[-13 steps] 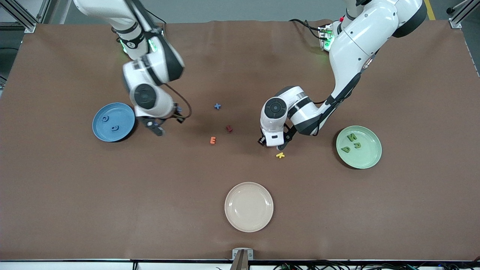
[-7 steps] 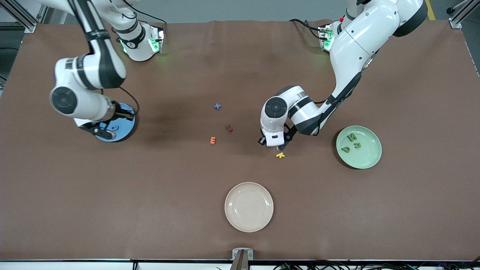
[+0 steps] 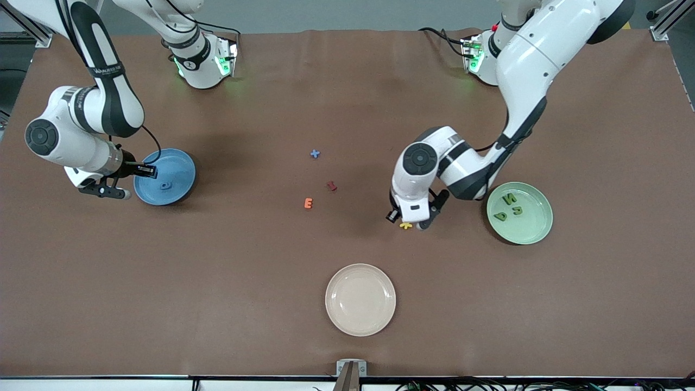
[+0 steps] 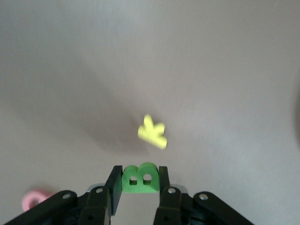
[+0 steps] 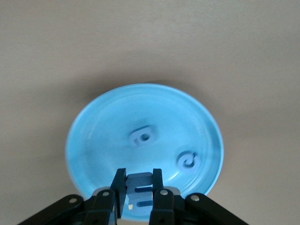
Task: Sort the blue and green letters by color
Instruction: 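Place the B with the left gripper while the right gripper reaches the x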
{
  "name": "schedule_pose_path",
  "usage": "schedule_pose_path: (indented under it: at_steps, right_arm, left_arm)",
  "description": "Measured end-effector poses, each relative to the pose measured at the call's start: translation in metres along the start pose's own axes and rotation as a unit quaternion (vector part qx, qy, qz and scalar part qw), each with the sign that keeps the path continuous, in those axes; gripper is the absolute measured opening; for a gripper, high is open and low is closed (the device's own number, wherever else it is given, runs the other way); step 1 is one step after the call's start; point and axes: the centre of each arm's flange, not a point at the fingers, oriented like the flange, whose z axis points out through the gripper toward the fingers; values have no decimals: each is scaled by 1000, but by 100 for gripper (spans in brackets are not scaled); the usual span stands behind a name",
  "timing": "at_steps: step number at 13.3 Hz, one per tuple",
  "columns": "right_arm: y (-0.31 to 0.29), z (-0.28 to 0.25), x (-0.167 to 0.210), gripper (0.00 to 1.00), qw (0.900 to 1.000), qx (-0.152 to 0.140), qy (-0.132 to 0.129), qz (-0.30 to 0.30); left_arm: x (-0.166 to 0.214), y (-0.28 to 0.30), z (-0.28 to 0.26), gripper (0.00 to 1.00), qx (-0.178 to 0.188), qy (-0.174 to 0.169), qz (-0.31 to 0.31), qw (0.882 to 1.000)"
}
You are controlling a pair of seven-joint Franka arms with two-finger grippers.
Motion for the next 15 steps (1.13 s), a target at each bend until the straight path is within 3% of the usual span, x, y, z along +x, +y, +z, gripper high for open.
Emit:
schedule_pose_path:
  at_steps: [3, 4, 8, 10, 11, 15]
  right_arm:
    - [12, 23, 2, 26, 1000, 1, -2, -4]
    - [12, 28, 3, 33, 1000, 1, -4, -5]
    - [6, 29, 4, 75, 1000, 2, -8, -1]
    - [-9, 27, 2, 96, 1000, 0, -22, 19]
    - [-26, 21, 2, 100, 999, -2, -27, 35]
    - [-136, -7, -17, 100, 994, 13, -36, 102]
  left_arm:
    - [57, -8, -4, 35, 5, 4, 24, 1000]
    - [69, -12, -5, 35, 16, 7, 31, 999]
    - [112, -34, -18, 35, 60, 18, 67, 996]
    - [140, -52, -15, 35, 77, 14, 83, 994]
    - [154, -61, -13, 35, 81, 8, 91, 993]
    - [204, -98, -1, 35, 93, -19, 136, 986]
